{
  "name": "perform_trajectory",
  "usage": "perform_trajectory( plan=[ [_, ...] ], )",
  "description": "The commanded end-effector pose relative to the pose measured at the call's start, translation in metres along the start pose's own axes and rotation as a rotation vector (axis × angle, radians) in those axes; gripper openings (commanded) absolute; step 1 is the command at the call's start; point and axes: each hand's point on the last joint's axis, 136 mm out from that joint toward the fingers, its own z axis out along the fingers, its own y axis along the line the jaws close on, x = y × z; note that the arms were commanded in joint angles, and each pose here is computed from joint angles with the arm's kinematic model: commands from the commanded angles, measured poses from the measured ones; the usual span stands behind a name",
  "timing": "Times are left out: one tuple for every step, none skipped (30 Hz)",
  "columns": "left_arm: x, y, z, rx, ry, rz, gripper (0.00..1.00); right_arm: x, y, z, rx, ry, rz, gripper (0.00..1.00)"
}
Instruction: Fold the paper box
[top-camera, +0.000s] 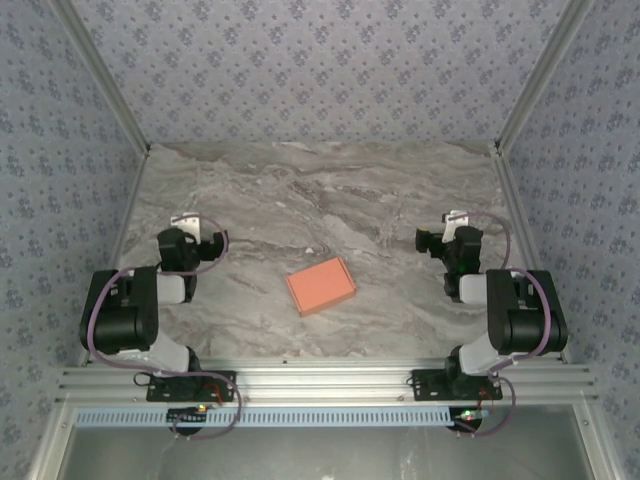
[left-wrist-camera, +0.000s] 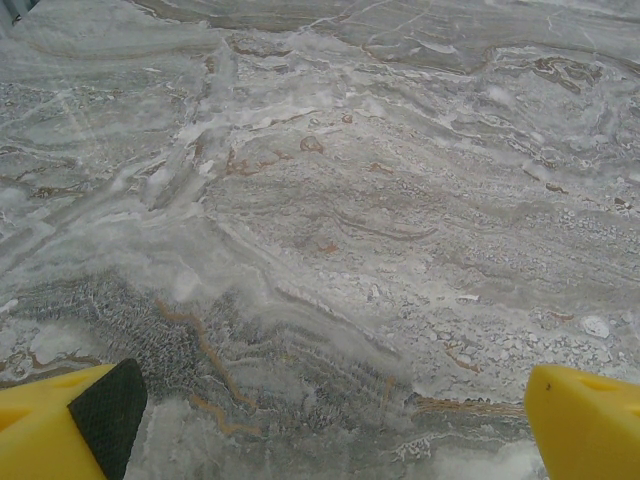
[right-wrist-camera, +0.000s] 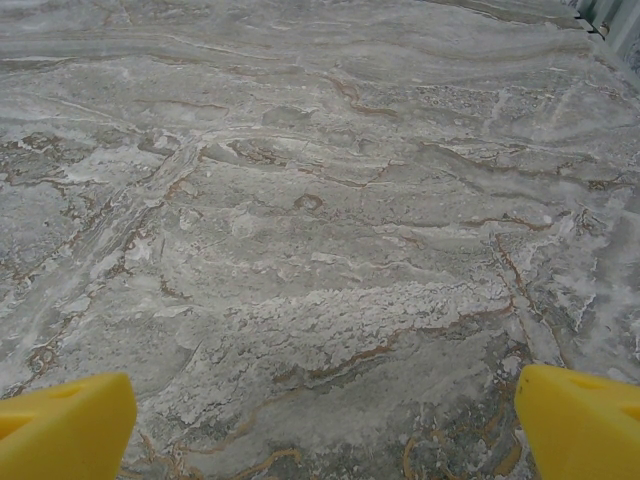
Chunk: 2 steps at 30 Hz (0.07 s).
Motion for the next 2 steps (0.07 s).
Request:
perform_trajectory(
  plan=[
    [-0.0168, -0.0026, 0.0013, 0.019, -0.046, -0.005, 0.99, -0.0093, -0.0013, 0.0020, 0.002, -0.019, -0.008, 1.00],
    [-0.0167, -0.0025, 0.0013, 0.019, -0.045, -0.004, 0.99, -0.0090, -0.0004, 0.0017, 0.000, -0.019, -0.009, 1.00]
  ],
)
